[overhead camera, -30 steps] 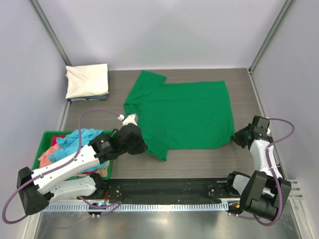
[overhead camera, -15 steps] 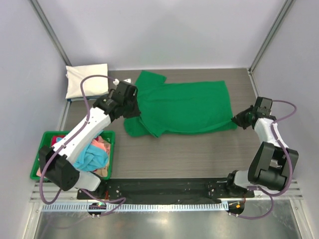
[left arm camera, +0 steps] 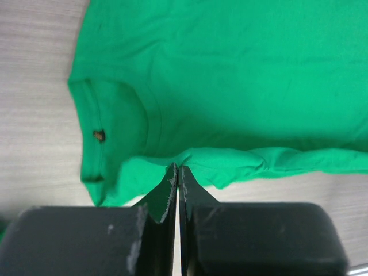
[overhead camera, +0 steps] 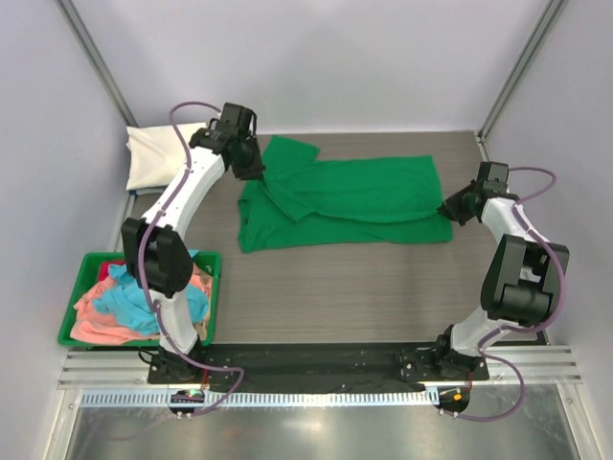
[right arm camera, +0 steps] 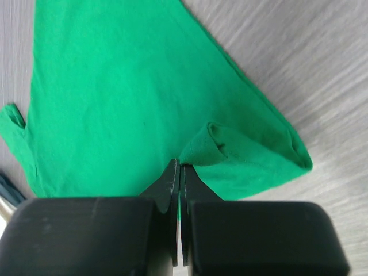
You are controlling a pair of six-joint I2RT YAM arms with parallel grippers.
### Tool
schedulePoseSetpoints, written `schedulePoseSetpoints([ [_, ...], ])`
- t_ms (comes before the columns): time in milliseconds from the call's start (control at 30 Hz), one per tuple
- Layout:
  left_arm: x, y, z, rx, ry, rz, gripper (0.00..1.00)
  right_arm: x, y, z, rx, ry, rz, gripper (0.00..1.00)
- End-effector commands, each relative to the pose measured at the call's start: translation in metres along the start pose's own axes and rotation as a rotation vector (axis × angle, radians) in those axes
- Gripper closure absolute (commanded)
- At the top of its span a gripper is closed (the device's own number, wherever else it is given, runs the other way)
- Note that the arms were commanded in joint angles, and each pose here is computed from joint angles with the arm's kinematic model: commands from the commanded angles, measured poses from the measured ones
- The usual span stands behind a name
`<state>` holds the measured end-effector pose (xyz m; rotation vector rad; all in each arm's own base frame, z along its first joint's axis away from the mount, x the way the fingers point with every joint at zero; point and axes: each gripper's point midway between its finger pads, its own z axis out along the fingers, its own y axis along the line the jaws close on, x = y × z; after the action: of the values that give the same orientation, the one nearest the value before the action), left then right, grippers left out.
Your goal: Fold and stack the t-shirts
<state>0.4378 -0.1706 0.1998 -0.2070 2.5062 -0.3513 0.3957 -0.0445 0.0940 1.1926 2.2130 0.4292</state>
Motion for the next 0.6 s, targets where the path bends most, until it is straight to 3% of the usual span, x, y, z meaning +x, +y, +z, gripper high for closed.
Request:
schedulePoseSetpoints([
  [0, -0.006, 0.001, 0.008, 0.018, 0.041, 0.030, 1.00, -0.028, 0.018, 0.001, -0.018, -0.075, 0.012, 0.99],
  [333, -0.037, 0.005, 0.050, 0.002, 0.063, 0.027, 1.00, -0.037, 0.029, 0.033, 0.009, -0.062, 0.031, 0.99],
  [467, -0.046, 0.015, 0.089, -0.005, 0.081, 0.007, 0.99, -0.042, 0.029, 0.049, 0.038, -0.066, 0.035, 0.99],
  [500, -0.052, 0.014, 0.095, 0.031, 0.085, -0.008, 0.92, -0.051, 0.036, 0.049, 0.028, -0.082, 0.031, 0.96],
  [533, -0.070, 0.006, 0.091, 0.076, 0.042, -0.030, 0.80, -0.051, 0.034, 0.056, 0.040, -0.072, 0.024, 0.74],
  [567, -0.072, 0.006, 0.090, 0.098, 0.057, -0.060, 0.58, -0.052, 0.036, 0.057, 0.042, -0.062, 0.014, 0.54],
])
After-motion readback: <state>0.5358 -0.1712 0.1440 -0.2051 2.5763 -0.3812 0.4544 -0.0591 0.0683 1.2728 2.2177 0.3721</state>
